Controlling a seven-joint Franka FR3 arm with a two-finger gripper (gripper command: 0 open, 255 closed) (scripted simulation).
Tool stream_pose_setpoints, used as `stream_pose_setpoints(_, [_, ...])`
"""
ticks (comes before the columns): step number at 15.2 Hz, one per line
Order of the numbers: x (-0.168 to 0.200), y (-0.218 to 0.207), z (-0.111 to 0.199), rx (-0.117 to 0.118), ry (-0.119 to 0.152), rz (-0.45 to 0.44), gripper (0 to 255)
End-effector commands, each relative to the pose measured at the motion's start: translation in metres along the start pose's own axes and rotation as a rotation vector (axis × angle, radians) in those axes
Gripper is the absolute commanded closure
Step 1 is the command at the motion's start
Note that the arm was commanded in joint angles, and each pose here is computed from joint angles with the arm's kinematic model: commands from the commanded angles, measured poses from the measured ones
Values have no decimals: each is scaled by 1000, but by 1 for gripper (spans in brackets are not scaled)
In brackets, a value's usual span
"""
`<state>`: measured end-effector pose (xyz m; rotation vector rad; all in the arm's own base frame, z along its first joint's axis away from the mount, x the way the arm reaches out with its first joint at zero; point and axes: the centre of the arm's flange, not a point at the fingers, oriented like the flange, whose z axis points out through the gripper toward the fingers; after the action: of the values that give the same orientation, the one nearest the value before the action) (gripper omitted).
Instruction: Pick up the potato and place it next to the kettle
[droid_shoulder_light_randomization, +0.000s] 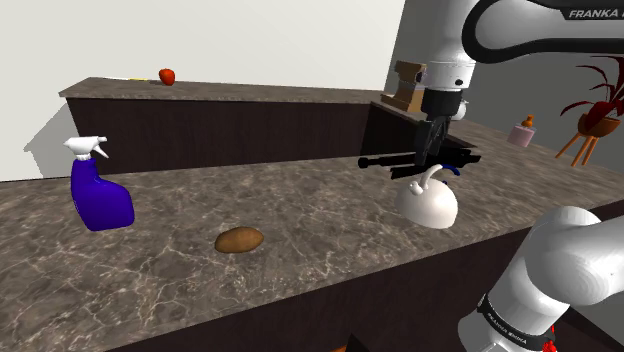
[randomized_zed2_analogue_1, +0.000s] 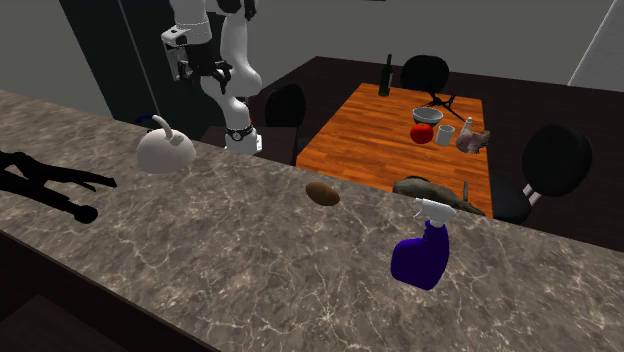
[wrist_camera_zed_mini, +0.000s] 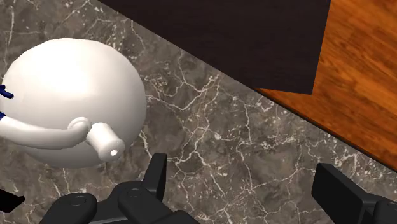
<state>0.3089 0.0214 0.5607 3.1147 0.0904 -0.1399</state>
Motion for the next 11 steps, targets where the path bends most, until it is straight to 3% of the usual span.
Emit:
stream_pose_setpoints(1, [0,0,0,0,0,0,0])
stream_pose_setpoints(11, [87,-80,48,15,26,-157,0])
